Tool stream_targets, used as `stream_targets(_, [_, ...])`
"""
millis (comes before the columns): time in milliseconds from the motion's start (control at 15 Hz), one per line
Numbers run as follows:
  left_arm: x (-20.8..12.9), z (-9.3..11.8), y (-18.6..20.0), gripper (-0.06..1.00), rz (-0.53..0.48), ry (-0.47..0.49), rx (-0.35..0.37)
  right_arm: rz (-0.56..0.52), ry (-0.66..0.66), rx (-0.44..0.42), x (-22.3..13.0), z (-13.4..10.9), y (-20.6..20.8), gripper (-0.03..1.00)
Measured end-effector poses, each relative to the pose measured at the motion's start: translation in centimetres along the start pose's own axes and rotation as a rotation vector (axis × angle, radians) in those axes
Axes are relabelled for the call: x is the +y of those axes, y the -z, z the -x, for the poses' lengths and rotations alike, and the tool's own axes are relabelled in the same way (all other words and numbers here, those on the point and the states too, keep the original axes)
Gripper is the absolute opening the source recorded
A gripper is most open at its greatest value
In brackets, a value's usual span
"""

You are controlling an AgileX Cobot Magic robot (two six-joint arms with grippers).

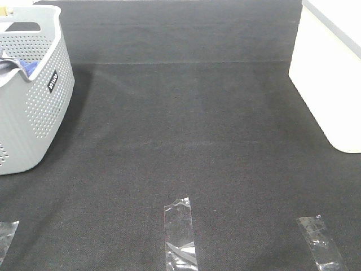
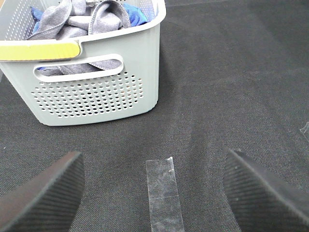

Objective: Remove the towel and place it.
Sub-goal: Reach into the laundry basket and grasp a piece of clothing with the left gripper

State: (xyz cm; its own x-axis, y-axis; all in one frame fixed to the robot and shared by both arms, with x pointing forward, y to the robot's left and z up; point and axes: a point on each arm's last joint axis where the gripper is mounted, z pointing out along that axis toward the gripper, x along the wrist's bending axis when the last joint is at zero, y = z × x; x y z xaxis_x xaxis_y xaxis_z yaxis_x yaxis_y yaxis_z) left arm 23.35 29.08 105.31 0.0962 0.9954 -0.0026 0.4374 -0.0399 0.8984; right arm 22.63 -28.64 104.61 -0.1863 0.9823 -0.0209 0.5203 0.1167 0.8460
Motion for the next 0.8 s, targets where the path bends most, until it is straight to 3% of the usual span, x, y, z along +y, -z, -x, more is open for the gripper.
stream_targets(800, [0.00, 0.00, 0.00, 0.76, 0.000, 0.000, 0.000, 0.000, 0.000, 0.000, 0.00, 0.00, 0.00, 0.95])
